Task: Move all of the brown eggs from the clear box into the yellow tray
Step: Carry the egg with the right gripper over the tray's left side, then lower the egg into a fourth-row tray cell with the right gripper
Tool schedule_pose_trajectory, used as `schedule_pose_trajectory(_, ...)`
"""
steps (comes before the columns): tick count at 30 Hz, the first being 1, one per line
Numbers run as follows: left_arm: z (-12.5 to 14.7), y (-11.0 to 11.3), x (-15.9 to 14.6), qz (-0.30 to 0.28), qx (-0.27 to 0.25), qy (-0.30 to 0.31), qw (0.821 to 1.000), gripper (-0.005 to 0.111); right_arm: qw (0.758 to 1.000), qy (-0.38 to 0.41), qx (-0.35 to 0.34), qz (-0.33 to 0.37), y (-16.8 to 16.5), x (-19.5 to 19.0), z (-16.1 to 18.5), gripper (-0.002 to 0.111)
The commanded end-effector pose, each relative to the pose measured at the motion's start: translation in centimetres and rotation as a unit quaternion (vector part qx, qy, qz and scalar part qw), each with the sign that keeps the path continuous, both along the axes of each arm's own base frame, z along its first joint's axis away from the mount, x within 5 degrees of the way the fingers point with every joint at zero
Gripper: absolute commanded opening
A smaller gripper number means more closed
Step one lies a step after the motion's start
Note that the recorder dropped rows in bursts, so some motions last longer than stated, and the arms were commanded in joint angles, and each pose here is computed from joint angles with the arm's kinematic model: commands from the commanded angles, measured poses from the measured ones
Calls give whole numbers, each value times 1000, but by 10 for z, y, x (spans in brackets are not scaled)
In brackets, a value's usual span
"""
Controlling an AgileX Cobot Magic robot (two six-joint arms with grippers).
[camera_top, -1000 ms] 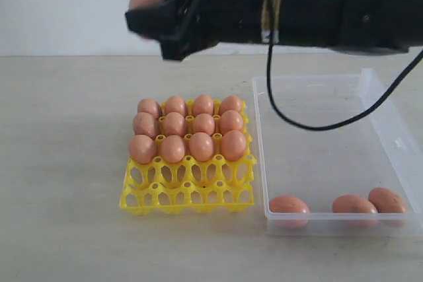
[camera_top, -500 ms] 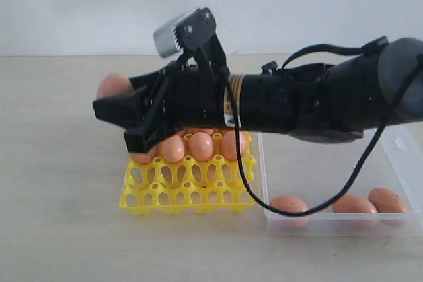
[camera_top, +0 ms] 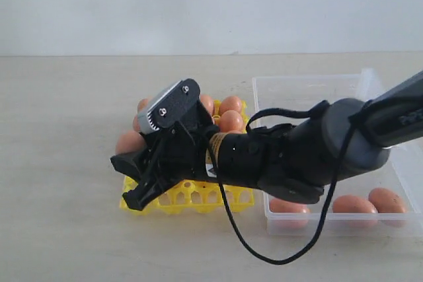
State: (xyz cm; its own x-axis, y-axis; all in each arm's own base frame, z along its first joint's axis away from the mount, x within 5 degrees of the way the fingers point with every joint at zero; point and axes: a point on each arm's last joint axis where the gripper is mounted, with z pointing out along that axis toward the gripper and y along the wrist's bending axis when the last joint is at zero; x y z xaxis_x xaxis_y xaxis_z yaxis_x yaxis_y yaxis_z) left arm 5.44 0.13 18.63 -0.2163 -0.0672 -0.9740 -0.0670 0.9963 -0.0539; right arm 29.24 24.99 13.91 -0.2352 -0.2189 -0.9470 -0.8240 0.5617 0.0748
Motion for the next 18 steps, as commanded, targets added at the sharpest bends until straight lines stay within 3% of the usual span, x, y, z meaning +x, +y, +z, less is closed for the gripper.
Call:
schedule_pose_trajectory(1,-1,0,0,0,2,0,1000,4,999,3,30,-24,1,5,-16,0)
schedule_pose_trajectory(6,-1,0,0,0,2,0,1000,4,998,16,25,-55,-2,10,-26,0)
schedule_pose_trajectory(18,-1,0,0,0,2,0,1000,4,999,12,20,-47,-1,9,-35,0)
